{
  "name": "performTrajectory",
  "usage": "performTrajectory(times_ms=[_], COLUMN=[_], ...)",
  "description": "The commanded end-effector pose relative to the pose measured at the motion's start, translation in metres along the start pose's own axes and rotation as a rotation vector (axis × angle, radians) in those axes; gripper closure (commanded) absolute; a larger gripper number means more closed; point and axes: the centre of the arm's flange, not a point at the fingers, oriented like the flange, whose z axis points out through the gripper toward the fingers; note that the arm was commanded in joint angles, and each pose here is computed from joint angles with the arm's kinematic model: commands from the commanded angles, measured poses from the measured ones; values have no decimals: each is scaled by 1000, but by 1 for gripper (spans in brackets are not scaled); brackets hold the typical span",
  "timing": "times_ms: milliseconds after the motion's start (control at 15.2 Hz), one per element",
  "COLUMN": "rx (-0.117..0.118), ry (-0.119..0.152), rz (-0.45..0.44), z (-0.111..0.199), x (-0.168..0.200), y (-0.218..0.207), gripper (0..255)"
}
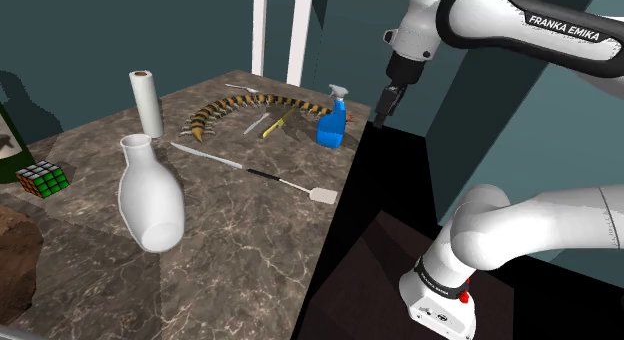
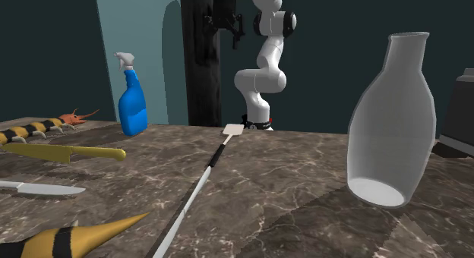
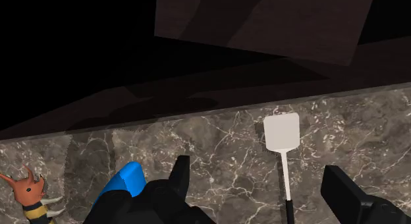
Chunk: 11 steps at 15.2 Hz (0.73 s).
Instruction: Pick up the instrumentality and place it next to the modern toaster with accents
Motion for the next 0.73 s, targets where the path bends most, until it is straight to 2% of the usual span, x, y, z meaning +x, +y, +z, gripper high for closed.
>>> performTrajectory(times_ms=[0, 660], rx=[0, 29], ry=[0, 4], rz=[0, -92], z=[0, 96], x=[0, 79], y=[0, -39], gripper=[0, 0])
